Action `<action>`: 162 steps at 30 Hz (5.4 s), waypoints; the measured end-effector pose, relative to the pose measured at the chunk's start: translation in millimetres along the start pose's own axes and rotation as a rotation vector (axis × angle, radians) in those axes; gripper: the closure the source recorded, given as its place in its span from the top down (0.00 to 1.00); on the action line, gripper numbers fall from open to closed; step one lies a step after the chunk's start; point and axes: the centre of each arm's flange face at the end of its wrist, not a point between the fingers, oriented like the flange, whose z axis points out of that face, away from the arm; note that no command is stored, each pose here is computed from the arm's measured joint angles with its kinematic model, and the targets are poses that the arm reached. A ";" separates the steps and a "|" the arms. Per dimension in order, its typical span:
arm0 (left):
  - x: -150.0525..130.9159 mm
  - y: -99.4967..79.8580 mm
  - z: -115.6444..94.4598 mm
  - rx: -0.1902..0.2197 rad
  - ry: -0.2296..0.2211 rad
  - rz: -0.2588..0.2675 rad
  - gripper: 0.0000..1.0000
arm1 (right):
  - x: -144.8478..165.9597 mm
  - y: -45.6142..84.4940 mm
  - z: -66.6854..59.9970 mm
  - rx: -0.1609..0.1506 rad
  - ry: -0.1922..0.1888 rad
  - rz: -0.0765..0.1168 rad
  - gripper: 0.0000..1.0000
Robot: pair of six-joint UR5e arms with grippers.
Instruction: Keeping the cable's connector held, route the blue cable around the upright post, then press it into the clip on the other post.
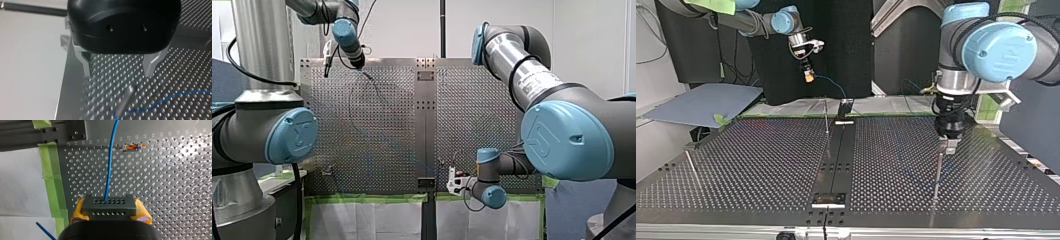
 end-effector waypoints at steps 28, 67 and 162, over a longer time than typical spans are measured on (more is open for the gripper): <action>70.9 -119.8 52.2 0.058 0.006 0.229 1.00 | -0.4 -8.5 -0.7 0.017 0.003 0.002 0.00; 114.0 -127.9 141.4 -0.103 -0.021 0.300 1.00 | -0.7 -16.1 0.6 0.032 0.003 -0.001 0.00; 346.0 -158.5 188.9 -0.136 0.304 0.636 1.00 | -1.4 -23.0 -0.2 0.045 0.000 -0.003 0.00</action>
